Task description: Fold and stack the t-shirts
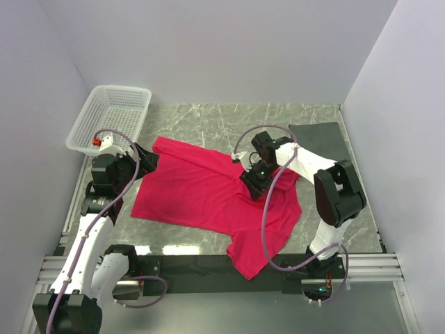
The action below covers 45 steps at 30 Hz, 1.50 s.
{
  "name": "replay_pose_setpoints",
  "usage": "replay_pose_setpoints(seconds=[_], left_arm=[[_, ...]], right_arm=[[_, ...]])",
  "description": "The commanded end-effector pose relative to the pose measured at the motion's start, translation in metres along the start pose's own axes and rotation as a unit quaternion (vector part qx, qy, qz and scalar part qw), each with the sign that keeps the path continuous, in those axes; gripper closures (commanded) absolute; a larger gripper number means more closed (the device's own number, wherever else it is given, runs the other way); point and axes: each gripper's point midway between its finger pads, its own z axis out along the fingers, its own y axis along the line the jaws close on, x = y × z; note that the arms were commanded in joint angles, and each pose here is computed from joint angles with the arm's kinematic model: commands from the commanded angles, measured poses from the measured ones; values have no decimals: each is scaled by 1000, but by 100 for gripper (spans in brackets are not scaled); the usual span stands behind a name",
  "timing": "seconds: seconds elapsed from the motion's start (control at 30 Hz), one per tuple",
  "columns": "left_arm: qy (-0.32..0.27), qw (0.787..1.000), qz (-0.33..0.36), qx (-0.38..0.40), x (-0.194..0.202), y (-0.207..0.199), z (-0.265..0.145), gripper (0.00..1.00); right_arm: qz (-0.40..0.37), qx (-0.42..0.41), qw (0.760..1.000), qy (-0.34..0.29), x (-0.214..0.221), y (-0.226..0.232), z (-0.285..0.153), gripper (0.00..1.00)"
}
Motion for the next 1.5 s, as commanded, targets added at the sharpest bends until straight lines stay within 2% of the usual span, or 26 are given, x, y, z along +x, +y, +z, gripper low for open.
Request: replay_pose_setpoints(seconds=[0.0,0.1,0.27,0.5,0.53,0.67,0.87,1.0,1.2,1.47], left_arm=[[-22,1000,7,15,-12,-8,-2,7],[-22,1000,5,14,-11,-7,-3,6],[-24,1000,4,12,-10,-6,-5,6],[-24,1000,5,16,-12,-8,-4,7],[-23,1000,4,15,-11,-7,-3,7],[-23,1000,3,18,-11,-9,-2,7],[-22,1000,4,16,-11,-8,-2,7],[-23,1000,5,14,-12,-7,-3,6],[-24,1000,4,12,-10,-6,-4,6],[-21,1000,3,15,-8,-6,-2,6]], right_arm=[[-23,12,1000,-5,-7,-7,3,48],[-24,7,1000,8,0,-6,8,49],[-26,-2,999,24,8,0,16,57],[-36,-32,998,34,14,20,18,91],[-39,-40,998,31,14,26,18,92],[-37,-61,997,34,14,43,21,94],[-27,-87,995,43,10,54,32,87],[-51,-94,994,17,-2,63,15,83],[-63,-19,997,-26,-17,43,-17,80],[26,96,995,-5,21,-17,-11,85]])
